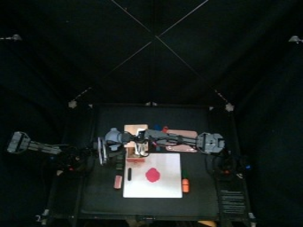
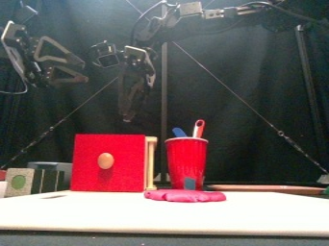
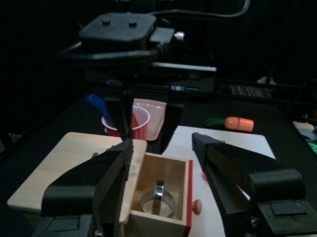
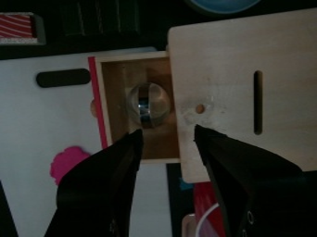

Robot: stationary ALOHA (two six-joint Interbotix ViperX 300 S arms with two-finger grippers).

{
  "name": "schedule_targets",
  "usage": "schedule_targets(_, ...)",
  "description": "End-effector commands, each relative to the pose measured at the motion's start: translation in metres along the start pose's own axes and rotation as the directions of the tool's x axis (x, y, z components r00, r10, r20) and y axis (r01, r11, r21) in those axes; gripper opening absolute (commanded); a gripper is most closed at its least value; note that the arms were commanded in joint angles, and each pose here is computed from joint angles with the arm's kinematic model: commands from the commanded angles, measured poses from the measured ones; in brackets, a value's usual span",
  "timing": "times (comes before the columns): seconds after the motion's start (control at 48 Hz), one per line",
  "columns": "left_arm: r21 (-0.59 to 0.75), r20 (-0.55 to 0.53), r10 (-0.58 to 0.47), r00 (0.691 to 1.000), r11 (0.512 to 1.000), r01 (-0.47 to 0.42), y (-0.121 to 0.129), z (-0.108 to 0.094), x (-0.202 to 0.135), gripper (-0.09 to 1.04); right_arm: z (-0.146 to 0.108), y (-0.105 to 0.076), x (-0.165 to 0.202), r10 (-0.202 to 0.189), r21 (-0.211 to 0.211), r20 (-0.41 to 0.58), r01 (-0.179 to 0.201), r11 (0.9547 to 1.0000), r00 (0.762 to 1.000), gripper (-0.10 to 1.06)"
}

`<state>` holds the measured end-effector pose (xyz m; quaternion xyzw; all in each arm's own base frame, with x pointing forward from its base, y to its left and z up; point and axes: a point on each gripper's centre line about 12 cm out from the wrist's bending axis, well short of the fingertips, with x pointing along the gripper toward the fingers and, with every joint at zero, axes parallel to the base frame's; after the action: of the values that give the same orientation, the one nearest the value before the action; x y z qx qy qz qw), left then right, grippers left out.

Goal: Get the cutter from the drawer then cut the dough then place the extra dough in the bowl
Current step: Place the cutter on the board

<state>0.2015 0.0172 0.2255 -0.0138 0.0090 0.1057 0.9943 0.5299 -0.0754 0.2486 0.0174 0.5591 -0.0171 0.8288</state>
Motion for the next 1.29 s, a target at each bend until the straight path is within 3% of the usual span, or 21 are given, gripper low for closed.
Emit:
schedule_targets(0.021,0.003,0.017,0.003,1.0,1.0,-0.003,0.001,0.004,0.0,0.89,0.015,0.011,-0.019,0.002,-0.018,0.053,-0.001,0.9998,0.999,0.83)
schedule_targets(0.271,0.004,0.015,0.003,1.0,1.0,-0.003,0.002,0.0,-0.004,0.89,0.014,0.02,-0.004,0.032,-0.012,0.023,-0.031,0.9994,0.999,0.7)
schedule_targets(0.438,-0.001,0.01,0.002,1.0,1.0,-0.002,0.003,-0.003,-0.007,0.89,0.013,0.018,0.008,0.031,-0.007,0.003,-0.031,0.9995,1.0,0.62)
schedule_targets(0.833,-0.013,-0.022,0.002,1.0,1.0,-0.002,0.005,-0.018,-0.016,0.89,0.01,0.014,0.019,0.018,0.012,-0.017,-0.017,0.9998,1.0,0.62)
schedule_targets(1.292,-0.027,-0.052,0.017,0.998,0.999,-0.018,0.009,-0.028,-0.021,0.89,0.008,0.012,0.027,0.002,0.018,-0.021,-0.002,0.9998,1.0,0.74)
